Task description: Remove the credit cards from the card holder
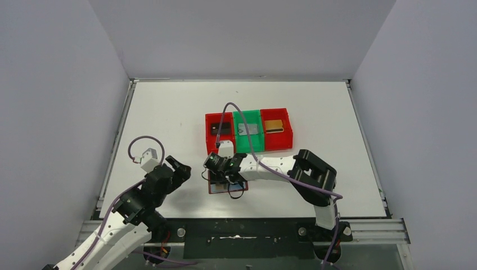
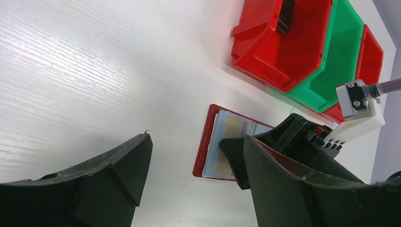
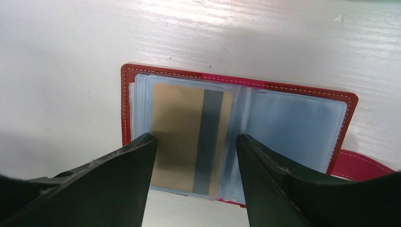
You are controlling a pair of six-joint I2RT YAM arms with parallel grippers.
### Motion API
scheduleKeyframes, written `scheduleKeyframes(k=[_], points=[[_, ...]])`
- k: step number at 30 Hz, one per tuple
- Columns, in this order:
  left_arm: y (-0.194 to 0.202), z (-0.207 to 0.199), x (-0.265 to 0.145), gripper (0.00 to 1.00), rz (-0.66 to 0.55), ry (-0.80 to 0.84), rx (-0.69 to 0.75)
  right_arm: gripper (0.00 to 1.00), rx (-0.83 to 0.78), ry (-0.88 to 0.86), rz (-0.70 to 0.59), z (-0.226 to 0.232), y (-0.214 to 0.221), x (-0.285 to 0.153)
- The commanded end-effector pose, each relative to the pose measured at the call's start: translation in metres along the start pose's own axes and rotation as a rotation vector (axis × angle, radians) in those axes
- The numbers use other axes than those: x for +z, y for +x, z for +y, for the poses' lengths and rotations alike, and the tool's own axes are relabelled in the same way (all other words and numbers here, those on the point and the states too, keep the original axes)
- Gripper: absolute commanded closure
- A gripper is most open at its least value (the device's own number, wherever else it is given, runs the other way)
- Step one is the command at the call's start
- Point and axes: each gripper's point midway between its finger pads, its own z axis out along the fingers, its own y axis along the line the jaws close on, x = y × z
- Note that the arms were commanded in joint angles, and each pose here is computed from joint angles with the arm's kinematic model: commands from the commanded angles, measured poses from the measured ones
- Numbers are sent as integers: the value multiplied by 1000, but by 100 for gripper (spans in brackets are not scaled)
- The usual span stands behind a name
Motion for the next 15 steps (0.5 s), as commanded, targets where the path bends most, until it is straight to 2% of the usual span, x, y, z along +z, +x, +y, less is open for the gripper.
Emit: scheduleKeyframes(k=[1, 7, 10, 15], points=[[-13, -15, -5, 29, -35, 44, -35, 40, -29, 96, 27, -14, 11, 9], [-8, -20, -2, 29, -15, 73, -20, 65, -8, 90, 14, -16, 7, 7], [-1, -24, 2, 29, 11, 84, -8, 72, 26, 52, 24, -19, 7, 8], [13, -35, 9, 29, 76, 118, 30, 92, 118, -94, 47, -17, 7, 11]])
